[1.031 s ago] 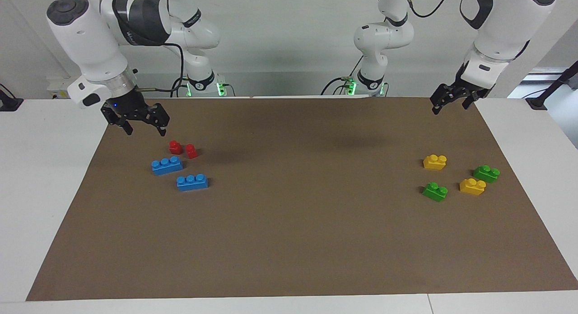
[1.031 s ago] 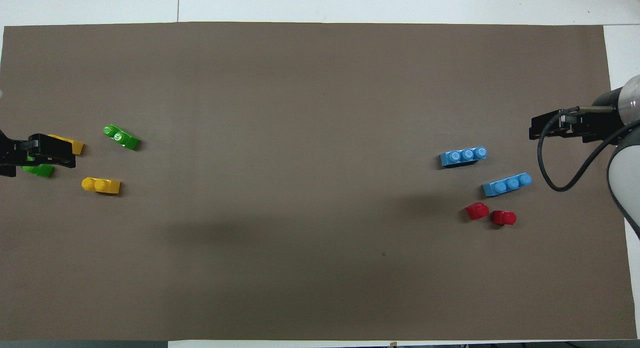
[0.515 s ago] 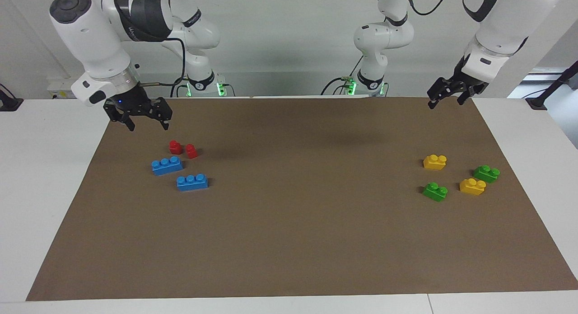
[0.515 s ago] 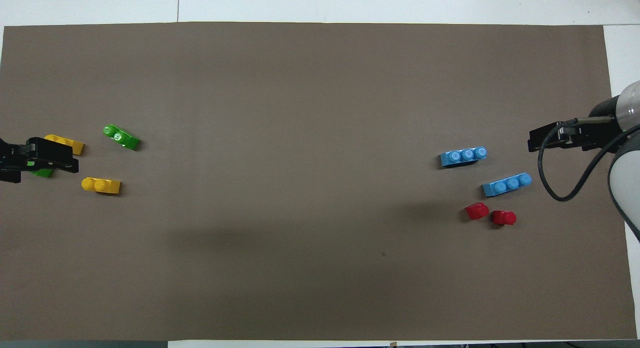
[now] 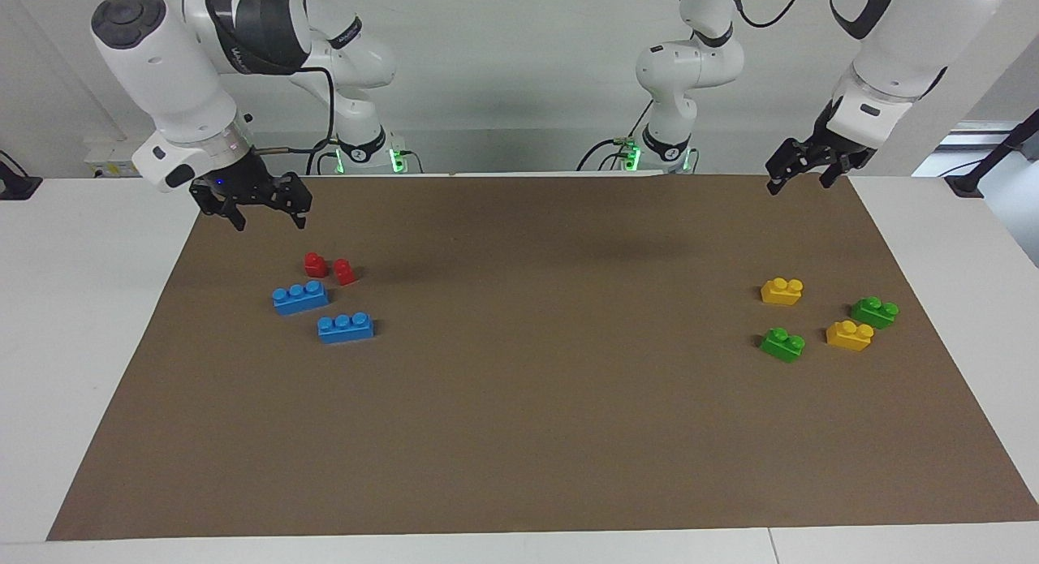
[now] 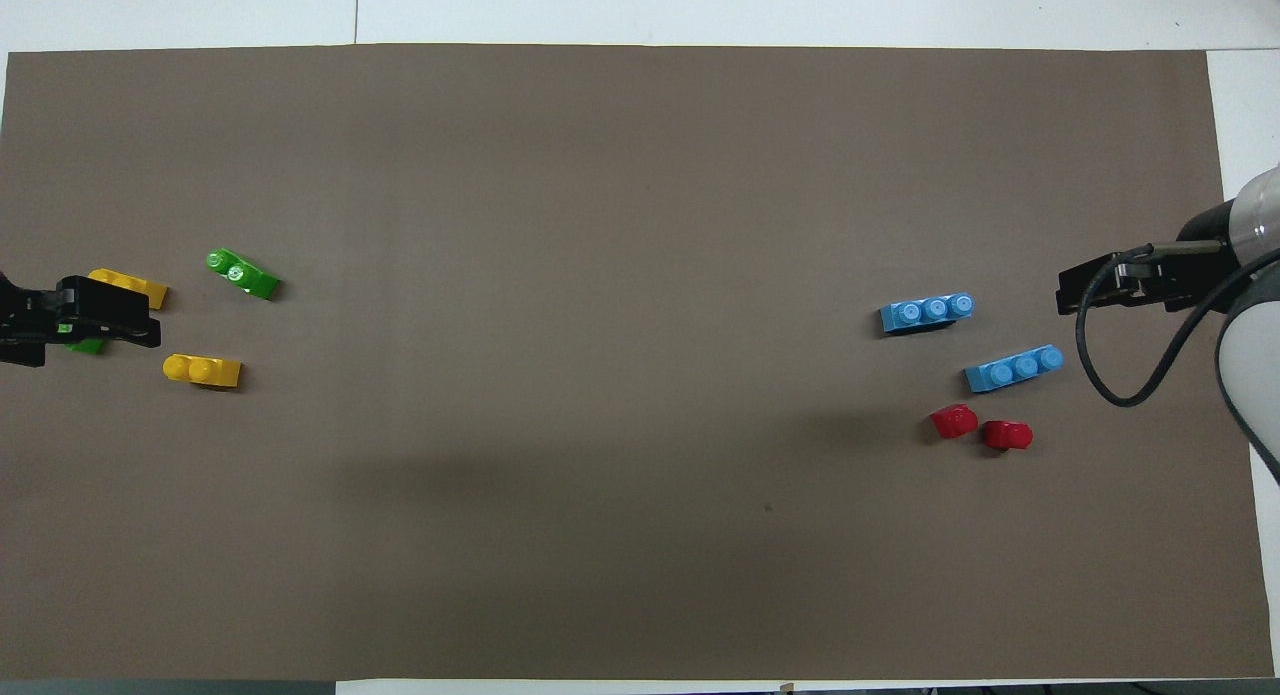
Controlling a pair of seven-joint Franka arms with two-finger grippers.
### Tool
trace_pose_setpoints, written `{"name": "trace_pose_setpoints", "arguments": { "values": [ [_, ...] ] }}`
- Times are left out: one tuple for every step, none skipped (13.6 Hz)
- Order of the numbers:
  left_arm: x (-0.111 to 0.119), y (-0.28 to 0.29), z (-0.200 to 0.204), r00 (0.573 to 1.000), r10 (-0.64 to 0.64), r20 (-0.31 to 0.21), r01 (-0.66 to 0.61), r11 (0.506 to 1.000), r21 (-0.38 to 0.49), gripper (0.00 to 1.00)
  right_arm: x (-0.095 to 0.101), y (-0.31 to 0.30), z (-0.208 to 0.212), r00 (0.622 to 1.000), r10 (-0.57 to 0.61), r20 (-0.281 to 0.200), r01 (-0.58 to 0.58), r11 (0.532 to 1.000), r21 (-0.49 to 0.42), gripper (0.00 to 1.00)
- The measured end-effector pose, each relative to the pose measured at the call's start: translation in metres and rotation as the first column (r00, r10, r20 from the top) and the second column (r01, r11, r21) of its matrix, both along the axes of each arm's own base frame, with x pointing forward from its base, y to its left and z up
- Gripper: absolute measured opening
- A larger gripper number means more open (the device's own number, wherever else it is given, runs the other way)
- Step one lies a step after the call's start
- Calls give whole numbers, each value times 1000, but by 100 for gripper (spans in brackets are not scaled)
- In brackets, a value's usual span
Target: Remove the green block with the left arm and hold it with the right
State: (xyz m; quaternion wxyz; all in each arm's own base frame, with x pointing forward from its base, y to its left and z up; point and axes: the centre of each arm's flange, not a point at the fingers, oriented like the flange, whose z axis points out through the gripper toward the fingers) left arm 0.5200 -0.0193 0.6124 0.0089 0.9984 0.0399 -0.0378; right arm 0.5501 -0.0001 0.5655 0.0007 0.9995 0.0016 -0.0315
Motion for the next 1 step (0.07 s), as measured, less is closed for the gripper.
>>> {"name": "trace_pose_setpoints", "arguments": {
  "values": [
    [0,0,0,1000,-1,0,1,1000,0,100,0,-1,0,1000,5,0,-5,1000,-9,100]
  ]
}}
